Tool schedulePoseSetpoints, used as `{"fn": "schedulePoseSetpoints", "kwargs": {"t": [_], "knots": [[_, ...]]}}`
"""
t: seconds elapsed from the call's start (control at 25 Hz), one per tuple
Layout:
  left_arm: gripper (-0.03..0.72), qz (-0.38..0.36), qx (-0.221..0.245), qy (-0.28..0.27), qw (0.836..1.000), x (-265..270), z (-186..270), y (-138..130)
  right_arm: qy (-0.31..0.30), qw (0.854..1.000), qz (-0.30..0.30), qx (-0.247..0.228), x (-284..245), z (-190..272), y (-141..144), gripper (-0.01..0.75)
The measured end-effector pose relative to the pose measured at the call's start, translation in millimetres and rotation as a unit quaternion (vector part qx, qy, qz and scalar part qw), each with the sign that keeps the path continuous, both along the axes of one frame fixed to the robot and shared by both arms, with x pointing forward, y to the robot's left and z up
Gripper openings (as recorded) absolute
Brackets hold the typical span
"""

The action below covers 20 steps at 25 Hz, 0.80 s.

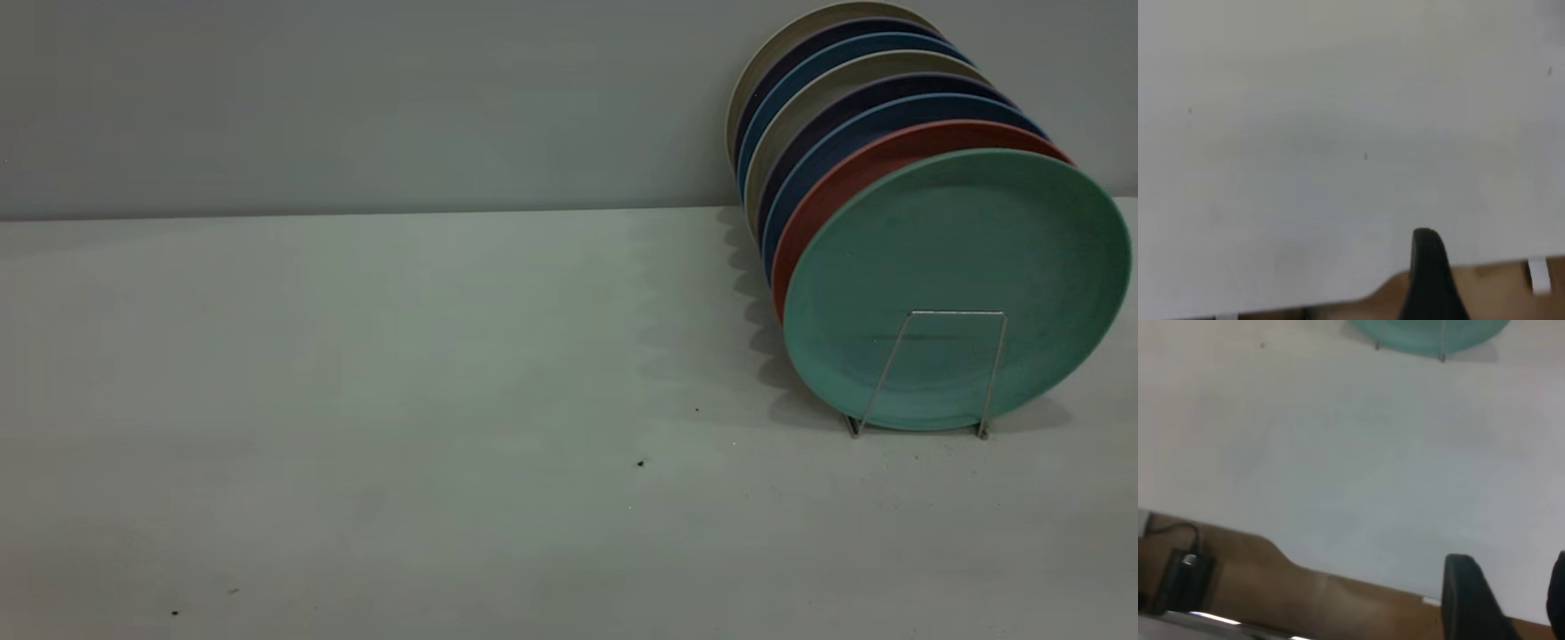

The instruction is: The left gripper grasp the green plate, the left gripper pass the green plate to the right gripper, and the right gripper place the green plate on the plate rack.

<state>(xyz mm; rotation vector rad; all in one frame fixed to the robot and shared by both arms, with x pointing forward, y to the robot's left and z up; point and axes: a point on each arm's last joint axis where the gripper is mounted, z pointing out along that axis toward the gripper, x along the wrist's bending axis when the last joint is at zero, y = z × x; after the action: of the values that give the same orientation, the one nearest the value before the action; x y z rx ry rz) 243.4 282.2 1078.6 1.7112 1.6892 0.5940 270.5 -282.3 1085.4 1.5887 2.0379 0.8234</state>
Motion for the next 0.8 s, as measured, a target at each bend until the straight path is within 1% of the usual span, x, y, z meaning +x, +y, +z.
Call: {"fn": "schedulePoseSetpoints", "kwargs": {"t": [0.16, 0.28, 0.4, 0.52, 0.6, 0.72, 0.8], "knots": [[0.528, 0.003, 0.006, -0.075, 0.997, -28.7, -9.7, -3.1, -0.009, 1.0, 0.002, -0.03, -13.3, -27.7, -4.3, 0.309], [0.528, 0.007, 0.036, -0.103, 0.994, -38.6, -12.0, -0.8, -0.019, 0.999, -0.004, -0.047, -16.7, -41.5, -7.5, 0.309], [0.528, 0.003, 0.056, -0.103, 0.993, -39.4, -12.5, 4.0, -0.053, 0.997, -0.008, -0.049, -19.9, -42.0, -8.4, 0.309], [0.528, -0.002, 0.069, -0.102, 0.992, -39.5, -13.1, 7.8, -0.067, 0.997, 0.001, -0.047, -20.1, -45.8, -8.3, 0.309], [0.528, -0.009, 0.069, -0.094, 0.993, -37.3, -17.5, 8.7, -0.073, 0.996, 0.009, -0.046, -20.7, -45.3, -8.2, 0.309], [0.528, -0.023, 0.062, -0.062, 0.996, -29.3, -34.3, 9.2, -0.074, 0.996, 0.021, -0.045, -21.0, -45.3, -7.9, 0.309], [0.528, -0.027, 0.063, -0.055, 0.996, -27.2, -38.9, 10.3, -0.074, 0.996, 0.024, -0.044, -21.0, -45.3, -7.7, 0.309]]}}
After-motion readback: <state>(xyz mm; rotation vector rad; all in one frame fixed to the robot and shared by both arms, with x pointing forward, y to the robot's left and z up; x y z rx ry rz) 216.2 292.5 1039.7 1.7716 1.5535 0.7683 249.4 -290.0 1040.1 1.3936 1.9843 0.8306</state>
